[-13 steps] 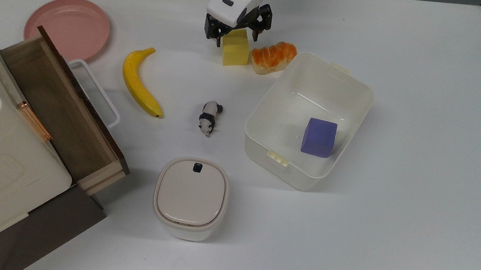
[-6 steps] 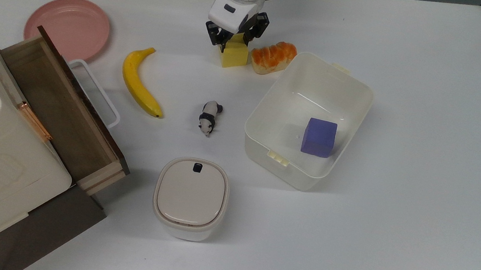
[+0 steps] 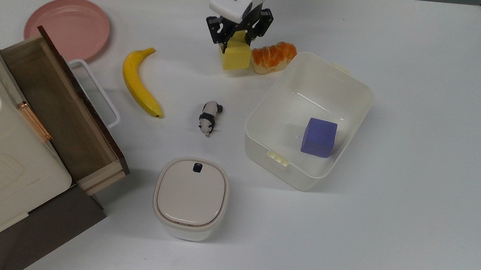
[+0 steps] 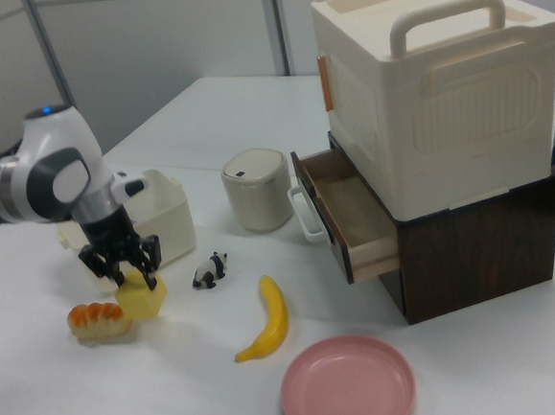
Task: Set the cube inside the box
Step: 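Lift the yellow cube and carry it over the white box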
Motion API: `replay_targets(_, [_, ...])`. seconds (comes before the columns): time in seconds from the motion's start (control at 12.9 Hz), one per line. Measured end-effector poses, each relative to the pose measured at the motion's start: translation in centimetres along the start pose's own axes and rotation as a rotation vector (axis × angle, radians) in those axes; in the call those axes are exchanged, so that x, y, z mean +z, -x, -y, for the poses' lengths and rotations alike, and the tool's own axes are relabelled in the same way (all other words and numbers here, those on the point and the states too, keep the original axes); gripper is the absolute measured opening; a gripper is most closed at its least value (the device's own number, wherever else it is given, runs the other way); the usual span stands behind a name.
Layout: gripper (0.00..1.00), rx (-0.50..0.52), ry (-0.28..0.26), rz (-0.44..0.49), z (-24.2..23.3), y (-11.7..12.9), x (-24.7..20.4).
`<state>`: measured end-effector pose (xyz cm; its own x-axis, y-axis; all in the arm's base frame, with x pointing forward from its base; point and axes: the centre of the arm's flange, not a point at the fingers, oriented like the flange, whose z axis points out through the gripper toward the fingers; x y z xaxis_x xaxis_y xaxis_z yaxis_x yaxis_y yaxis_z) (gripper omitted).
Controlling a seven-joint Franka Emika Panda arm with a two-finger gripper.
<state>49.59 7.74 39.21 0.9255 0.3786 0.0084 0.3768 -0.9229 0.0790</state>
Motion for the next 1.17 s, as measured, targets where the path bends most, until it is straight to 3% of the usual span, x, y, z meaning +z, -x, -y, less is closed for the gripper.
replay_targets(0.31, [0.51, 0.103, 0.018, -0.059, -1.2, -2.0, -7.3])
replay_targets(0.54, [0.51, 0.253, 0.021, -0.152, -1.3, -3.7, -11.8])
replay_targets(0.78, [0.51, 0.331, -0.049, -0.208, 1.9, -6.3, -14.4])
replay_targets(1.01, [0.51, 0.403, -0.121, -0.197, 4.6, -9.6, -13.6])
replay_targets(1.09, [0.56, 0.418, -0.13, -0.186, 5.3, -10.6, -12.9])
replay_targets(1.17, [0.7, 0.431, -0.136, -0.186, 5.5, -11.3, -12.6])
